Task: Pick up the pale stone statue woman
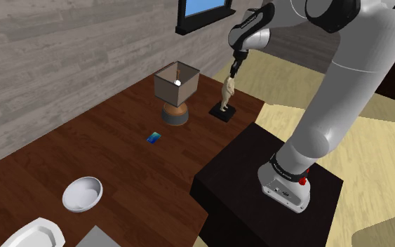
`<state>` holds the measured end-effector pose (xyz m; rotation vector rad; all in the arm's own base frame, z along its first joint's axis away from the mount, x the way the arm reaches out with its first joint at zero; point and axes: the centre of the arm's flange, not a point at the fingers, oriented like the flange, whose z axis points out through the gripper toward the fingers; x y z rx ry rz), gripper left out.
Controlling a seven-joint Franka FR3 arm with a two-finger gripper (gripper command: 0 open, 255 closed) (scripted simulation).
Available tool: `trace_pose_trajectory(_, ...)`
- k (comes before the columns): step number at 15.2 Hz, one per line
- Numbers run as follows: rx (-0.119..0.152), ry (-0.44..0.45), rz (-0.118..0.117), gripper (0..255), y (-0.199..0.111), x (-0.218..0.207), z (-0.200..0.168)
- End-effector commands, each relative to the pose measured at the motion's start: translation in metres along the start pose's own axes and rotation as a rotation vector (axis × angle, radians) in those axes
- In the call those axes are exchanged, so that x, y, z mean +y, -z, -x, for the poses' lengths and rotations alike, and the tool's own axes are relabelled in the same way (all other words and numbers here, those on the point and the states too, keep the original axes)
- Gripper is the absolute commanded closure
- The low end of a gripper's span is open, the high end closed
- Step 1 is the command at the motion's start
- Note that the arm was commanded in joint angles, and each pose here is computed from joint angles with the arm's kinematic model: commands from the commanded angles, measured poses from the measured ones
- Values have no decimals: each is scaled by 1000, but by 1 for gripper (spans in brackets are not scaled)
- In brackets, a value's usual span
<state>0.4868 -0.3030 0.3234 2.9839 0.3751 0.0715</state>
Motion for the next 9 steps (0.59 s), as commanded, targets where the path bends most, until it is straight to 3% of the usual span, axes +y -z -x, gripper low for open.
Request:
trace_pose_trajectory(1, 1, 0, 1, 255, 11, 1, 0)
trace_pose_trajectory(9, 1, 0, 1, 255, 43, 6, -1)
